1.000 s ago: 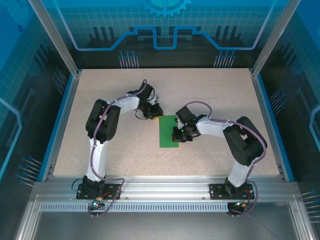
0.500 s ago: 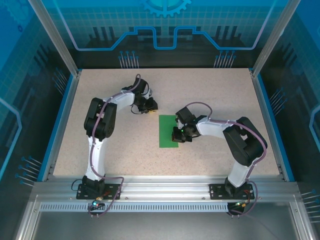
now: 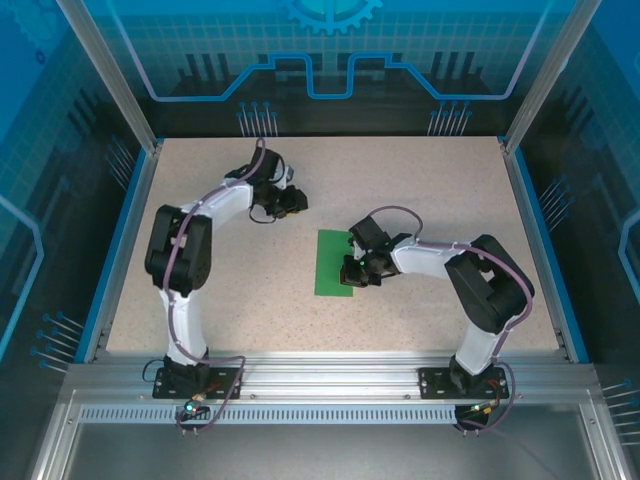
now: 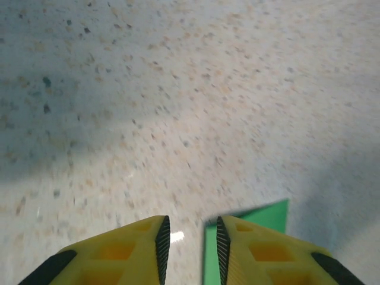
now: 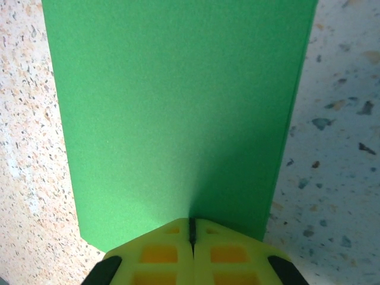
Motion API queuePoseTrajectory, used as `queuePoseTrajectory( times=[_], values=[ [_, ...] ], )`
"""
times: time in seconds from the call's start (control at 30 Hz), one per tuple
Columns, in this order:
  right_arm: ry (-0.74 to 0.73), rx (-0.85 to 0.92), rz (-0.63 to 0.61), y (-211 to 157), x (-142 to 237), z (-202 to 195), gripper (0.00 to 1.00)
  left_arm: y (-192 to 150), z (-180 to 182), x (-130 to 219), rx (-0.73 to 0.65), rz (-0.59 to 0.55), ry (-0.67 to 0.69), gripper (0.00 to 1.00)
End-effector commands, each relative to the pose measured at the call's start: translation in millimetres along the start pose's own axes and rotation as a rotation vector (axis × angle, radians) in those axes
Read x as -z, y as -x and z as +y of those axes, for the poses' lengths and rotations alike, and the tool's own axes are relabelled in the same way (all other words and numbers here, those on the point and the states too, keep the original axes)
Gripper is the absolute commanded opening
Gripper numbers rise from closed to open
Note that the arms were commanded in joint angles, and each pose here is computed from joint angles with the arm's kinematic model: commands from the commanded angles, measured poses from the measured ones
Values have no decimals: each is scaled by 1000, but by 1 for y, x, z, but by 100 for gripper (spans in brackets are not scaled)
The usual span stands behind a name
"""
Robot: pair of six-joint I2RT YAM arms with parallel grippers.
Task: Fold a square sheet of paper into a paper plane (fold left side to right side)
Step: First fold the square sheet of paper in half at the center of the table, then fold the triangle a second time at the center of the table.
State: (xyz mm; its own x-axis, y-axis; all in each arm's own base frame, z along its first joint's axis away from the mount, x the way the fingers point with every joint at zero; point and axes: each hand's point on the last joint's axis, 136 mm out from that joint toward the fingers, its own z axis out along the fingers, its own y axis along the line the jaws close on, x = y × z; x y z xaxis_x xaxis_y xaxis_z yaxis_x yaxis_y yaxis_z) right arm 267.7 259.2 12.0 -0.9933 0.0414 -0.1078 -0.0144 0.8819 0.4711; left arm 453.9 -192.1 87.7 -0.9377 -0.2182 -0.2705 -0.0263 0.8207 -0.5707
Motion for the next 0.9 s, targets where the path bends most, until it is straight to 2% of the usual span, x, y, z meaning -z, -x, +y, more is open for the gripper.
queuePoseTrajectory(
  times=[0.0, 0.2, 0.37, 0.43, 0.87],
  values=[
    [-32, 2, 44, -20, -7, -7, 7, -19, -8, 16, 29, 8, -61, 32],
    [41, 54, -47, 0, 5, 14, 11, -68, -12, 19, 64, 78, -112, 34],
    [56, 84, -127, 16, 20, 21, 28, -105, -17, 8, 74, 157, -131, 34],
    [53, 80, -140, 22, 24, 21, 31, -115, -18, 0, 78, 180, -137, 33],
    [-34, -9, -164, 40, 40, -10, 52, -131, -26, -39, 59, 260, -136, 31]
  ],
)
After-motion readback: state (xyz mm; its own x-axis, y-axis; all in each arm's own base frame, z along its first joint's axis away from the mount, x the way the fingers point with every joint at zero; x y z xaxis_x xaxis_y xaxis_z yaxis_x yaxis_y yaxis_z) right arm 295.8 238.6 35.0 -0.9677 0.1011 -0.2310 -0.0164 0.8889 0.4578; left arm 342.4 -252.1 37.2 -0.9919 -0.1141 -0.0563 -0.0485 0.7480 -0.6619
